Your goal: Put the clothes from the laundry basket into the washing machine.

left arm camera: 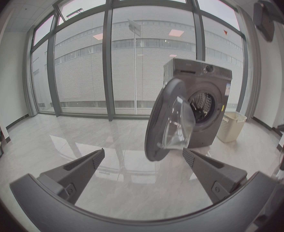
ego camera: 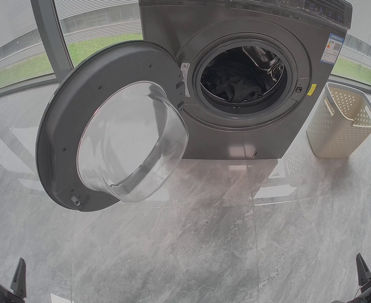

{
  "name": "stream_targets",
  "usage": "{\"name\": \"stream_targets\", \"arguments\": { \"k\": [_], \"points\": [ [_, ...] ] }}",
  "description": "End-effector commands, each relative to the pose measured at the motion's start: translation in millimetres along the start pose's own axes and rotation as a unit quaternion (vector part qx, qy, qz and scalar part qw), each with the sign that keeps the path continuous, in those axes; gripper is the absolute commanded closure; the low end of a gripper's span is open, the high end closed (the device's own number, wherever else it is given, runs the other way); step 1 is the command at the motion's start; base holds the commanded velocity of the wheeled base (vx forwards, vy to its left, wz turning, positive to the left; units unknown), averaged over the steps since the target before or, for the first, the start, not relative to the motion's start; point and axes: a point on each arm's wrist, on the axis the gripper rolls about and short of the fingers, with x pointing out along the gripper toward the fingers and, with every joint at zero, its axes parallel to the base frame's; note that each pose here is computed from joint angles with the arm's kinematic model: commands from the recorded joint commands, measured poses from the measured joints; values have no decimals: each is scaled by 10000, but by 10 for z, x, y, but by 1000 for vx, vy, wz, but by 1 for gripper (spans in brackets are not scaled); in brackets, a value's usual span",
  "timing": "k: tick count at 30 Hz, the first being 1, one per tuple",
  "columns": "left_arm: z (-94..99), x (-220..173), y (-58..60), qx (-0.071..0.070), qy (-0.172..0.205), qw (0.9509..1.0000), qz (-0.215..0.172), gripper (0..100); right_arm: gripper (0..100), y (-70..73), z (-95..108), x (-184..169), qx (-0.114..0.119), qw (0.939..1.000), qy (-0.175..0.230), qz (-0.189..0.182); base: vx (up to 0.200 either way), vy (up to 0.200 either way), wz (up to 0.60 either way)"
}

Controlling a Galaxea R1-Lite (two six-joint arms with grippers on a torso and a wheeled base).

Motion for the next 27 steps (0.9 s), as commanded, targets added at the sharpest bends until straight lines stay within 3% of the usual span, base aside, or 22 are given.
{"name": "stream_targets", "arguments": {
  "k": [1, 4, 7, 12, 13, 18, 20, 21, 23, 25, 26, 27],
  "points": [
    [849, 261, -29, -320, -4, 9986, -429, 0, 0, 1, -53, 2, 20, 10000, 23, -3, 0, 0, 0],
    [931, 618, -62, -287, 495, 9960, -685, 0, 0, 1, -49, 1, 27, 10000, 16, -11, 0, 0, 0],
    [1049, 957, -90, -287, 587, 9954, -697, 0, 0, 1, -49, 1, 20, 10000, 16, -11, 0, 0, 0],
    [1174, 1505, -134, -409, 644, 9929, -917, 0, 0, 1, -49, 1, 20, 10000, 16, -11, 0, 0, 0],
    [1193, 1668, -153, -471, 690, 9898, -1155, 0, 0, 1, -49, 1, 20, 10000, 16, -3, 0, 0, 0],
    [1212, 1965, -166, -507, 838, 9826, -1579, 0, 0, 1, -49, 1, 20, 10000, 15, 4, 0, 0, 0],
    [1216, 2054, -183, -565, 905, 9745, -1972, 0, 0, 1, -49, 1, 20, 10000, 15, 4, 0, 0, 0],
    [1219, 2062, -186, -586, 911, 9729, -2045, 0, 0, 1, -49, 1, 20, 10000, 15, 4, 0, 0, 0],
    [1229, 2074, -219, -608, 907, 9624, -2485, 0, 0, 1, -47, 1, 12, 10000, 8, 4, 0, 0, 0],
    [1229, 2063, -245, -603, 905, 9562, -2716, 0, 0, 1, -47, 1, 12, 10000, 8, 4, 0, 0, 0],
    [1229, 2063, -248, -604, 906, 9556, -2738, 0, 0, 1, -47, 1, 12, 10000, 8, 4, 0, 0, 0],
    [1238, 2034, -299, -628, 903, 9473, -3008, 0, 0, 1, -47, 1, 20, 10000, 8, 4, 0, 0, 0]
  ]
}}
